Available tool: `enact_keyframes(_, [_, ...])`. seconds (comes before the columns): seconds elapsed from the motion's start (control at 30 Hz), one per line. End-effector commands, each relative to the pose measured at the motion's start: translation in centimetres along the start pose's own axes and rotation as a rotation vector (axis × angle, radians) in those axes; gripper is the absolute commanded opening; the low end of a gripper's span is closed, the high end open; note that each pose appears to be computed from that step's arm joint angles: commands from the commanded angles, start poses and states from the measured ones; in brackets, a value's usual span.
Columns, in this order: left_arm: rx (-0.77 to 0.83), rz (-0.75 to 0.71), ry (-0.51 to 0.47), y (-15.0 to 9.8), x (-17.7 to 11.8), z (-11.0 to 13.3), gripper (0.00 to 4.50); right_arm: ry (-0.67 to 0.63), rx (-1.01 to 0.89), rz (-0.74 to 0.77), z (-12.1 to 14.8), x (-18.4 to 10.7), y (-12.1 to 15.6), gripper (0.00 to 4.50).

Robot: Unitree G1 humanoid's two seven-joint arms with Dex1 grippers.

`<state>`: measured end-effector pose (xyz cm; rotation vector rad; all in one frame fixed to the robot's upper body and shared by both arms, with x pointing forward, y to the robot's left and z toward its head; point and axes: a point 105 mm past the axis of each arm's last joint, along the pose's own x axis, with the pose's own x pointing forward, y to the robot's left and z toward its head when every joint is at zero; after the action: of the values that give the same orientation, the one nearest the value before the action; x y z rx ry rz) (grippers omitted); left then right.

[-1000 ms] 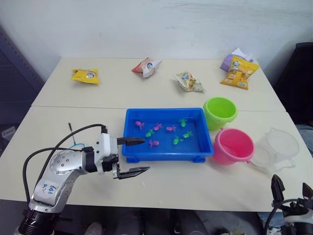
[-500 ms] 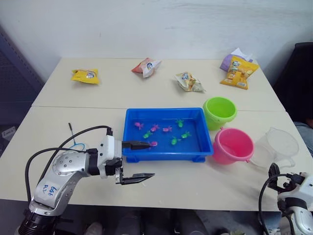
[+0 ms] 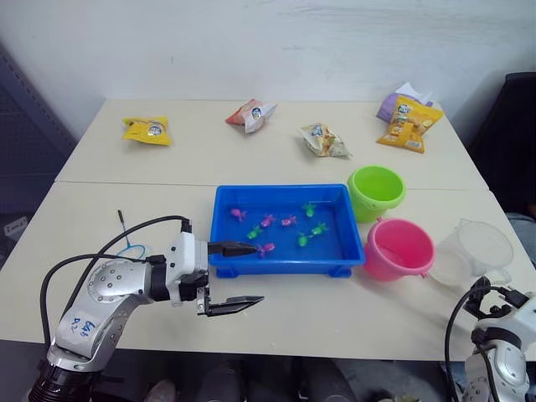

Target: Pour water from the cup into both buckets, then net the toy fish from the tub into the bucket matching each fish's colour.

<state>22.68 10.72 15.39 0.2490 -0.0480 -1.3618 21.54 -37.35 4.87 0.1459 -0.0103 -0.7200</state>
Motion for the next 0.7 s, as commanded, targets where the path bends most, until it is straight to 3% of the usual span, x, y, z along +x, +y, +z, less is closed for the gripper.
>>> enact_keyframes(0.03, [0.064, 0.011, -0.017, 0.1, 0.2, 0.9, 4.47, -0.045, 0.015, -0.040, 1.1, 0.7, -0.6, 4.50])
enact_keyframes(0.43, [0.081, 0.012, -0.034, 0.3, 0.3, 1.4, 4.47, -0.111, 0.079, -0.051, 1.2, 1.9, 0.8, 4.50])
enact_keyframes(0.57, [0.082, 0.010, -0.039, 0.5, 0.4, 1.5, 4.50, -0.138, 0.087, -0.041, 1.4, 2.1, 1.1, 2.70])
enact_keyframes(0.7, [0.081, 0.006, -0.039, 0.6, 0.5, 1.4, 4.50, -0.160, 0.104, -0.030, 1.7, 2.3, 1.3, 0.49])
